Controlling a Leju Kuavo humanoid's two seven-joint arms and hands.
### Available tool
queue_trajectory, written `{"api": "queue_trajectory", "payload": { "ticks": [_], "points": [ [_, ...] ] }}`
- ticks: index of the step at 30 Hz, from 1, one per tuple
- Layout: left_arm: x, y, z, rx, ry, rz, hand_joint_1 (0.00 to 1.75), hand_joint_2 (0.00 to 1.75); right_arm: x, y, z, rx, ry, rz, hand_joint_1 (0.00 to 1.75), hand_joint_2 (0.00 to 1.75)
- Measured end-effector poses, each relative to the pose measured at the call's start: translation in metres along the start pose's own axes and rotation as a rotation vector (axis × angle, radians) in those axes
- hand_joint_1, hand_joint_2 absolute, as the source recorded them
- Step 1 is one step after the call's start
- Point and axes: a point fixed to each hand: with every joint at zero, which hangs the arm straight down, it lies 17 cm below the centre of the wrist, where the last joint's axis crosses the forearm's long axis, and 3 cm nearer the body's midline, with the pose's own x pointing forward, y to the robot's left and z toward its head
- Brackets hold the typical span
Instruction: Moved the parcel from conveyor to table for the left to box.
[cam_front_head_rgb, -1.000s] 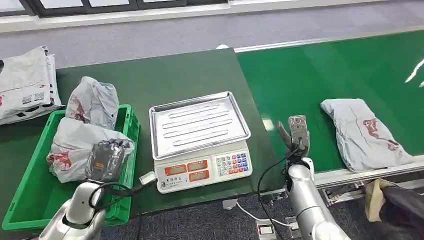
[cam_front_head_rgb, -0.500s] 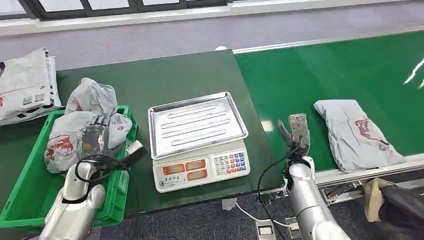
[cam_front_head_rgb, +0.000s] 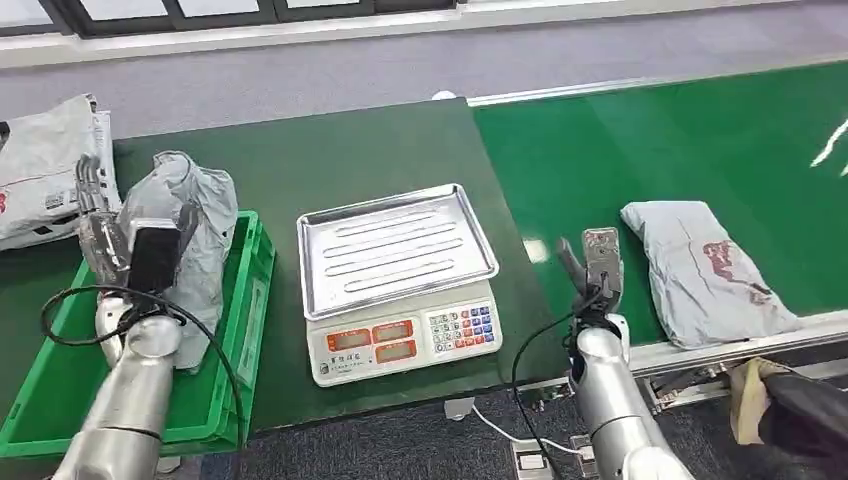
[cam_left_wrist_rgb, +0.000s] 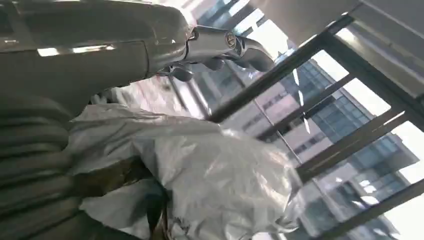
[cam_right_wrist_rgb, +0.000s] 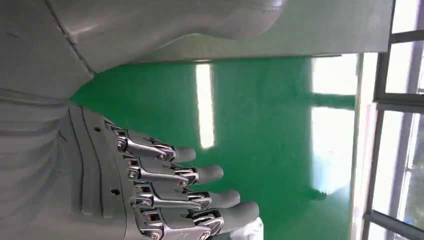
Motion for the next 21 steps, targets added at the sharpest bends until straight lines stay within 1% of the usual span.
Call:
{"api": "queue_trajectory", "payload": {
  "ticks": [2,11,13,16,20,21],
  "points": [
    [0.005,0.001,-0.002,0.012,-0.002,0.043,0.0,0.0,0.0,0.0,0.0,-0.002,-0.002,0.0,0.0,1.75],
    [0.016,-0.001,-0.005,0.022,-0.003,0.113,0.0,0.0,0.0,-0.001,0.0,-0.003,-0.001,-0.001,0.0,1.75],
    [0.018,-0.01,-0.004,-0.014,0.016,0.206,0.0,0.0,0.0,-0.001,0.0,-0.004,-0.001,-0.002,0.0,1.75],
    [0.027,-0.028,-0.002,-0.105,0.046,0.421,0.0,0.0,0.0,-0.001,-0.001,0.001,-0.001,-0.007,0.0,1.75],
    [0.049,-0.046,0.003,-0.193,0.052,0.652,0.0,0.0,0.006,-0.001,-0.005,0.002,-0.017,-0.008,0.0,1.75],
    [0.055,-0.052,0.005,-0.222,0.069,0.729,0.0,0.0,0.007,0.0,-0.007,0.004,-0.02,-0.004,0.0,1.75]
  ]
}}
